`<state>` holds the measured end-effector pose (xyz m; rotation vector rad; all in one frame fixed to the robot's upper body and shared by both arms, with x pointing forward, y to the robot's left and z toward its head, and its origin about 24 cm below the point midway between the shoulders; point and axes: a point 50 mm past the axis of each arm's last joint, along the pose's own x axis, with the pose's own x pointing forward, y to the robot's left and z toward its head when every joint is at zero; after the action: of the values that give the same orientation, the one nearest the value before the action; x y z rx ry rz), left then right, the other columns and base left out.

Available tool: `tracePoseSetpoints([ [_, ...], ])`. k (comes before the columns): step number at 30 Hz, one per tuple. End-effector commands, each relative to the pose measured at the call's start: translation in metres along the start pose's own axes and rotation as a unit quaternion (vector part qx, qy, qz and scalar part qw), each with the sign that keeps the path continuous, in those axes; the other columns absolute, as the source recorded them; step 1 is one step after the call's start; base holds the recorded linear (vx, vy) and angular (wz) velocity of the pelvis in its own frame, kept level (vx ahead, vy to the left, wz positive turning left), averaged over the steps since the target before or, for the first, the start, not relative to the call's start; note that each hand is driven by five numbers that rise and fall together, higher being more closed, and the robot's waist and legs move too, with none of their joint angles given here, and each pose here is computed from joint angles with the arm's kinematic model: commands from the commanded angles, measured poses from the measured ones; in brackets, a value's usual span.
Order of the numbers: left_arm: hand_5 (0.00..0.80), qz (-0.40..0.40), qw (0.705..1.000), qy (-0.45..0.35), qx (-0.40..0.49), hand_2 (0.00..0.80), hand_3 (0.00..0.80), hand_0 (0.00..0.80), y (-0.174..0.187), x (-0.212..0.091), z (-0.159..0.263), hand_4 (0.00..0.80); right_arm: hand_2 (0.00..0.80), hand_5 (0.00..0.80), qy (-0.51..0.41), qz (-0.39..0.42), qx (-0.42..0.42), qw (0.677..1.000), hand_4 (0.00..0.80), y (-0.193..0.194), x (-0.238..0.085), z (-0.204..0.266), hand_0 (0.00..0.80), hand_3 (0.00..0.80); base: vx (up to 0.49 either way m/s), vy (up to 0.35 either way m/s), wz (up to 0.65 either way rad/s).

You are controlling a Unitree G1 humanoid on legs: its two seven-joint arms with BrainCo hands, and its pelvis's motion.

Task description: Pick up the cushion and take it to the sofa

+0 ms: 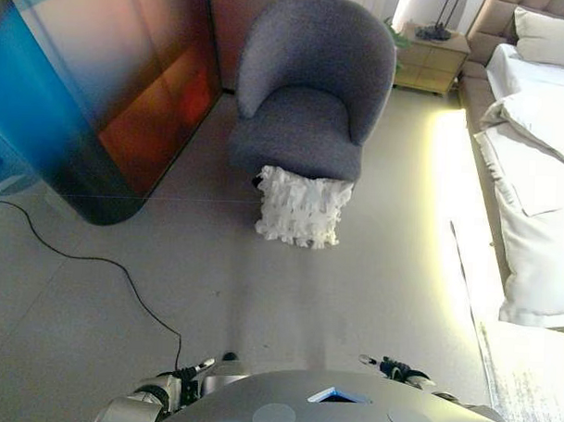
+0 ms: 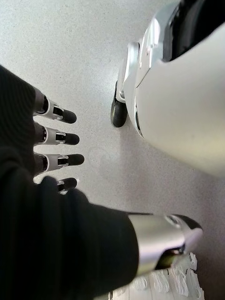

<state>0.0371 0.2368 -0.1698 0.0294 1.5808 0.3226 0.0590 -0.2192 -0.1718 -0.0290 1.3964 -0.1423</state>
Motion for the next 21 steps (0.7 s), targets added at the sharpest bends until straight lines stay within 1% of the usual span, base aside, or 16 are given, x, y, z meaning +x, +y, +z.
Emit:
tracePoseSetpoints([
  [1,0.0,-0.017,1.0,-0.007,-0.003,0.0,0.0,0.0,-0.016,-0.002,0.011,0.0,0.0,0.0,-0.035,-0.009,-0.014,0.999,0.0,-0.007,-0.001,0.036,0.0,0.0,-0.061,-0.199,-0.15],
  [5,0.0,-0.029,0.999,0.007,-0.031,0.0,0.0,0.0,-0.018,-0.001,0.002,0.0,0.0,0.0,-0.036,-0.014,-0.016,0.999,0.0,-0.012,-0.002,0.04,0.0,0.0,0.042,-0.083,-0.19],
  [10,0.0,-0.022,0.999,0.011,-0.04,0.0,0.0,0.0,-0.013,0.001,-0.007,0.0,0.0,0.0,-0.031,-0.016,-0.024,0.999,0.0,-0.015,-0.001,0.034,0.0,0.0,0.301,0.027,-0.25],
  [14,0.0,-0.027,0.999,0.023,-0.026,0.0,0.0,0.0,-0.01,0.002,-0.017,0.0,0.0,0.0,-0.019,-0.021,-0.01,1.0,0.0,-0.018,-0.001,0.028,0.0,0.0,0.494,0.043,0.02],
  [16,0.0,-0.028,0.999,0.028,-0.026,0.0,0.0,0.0,-0.01,0.002,-0.022,0.0,0.0,0.0,-0.011,-0.022,-0.007,1.0,0.0,-0.018,-0.001,0.024,0.0,0.0,0.488,0.035,-0.19],
  [21,0.0,-0.031,0.998,0.047,-0.034,0.0,0.0,0.0,-0.008,0.003,-0.032,0.0,0.0,0.0,0.019,-0.026,0.0,0.999,0.0,-0.021,-0.001,0.014,0.0,0.0,0.717,0.069,-0.16],
])
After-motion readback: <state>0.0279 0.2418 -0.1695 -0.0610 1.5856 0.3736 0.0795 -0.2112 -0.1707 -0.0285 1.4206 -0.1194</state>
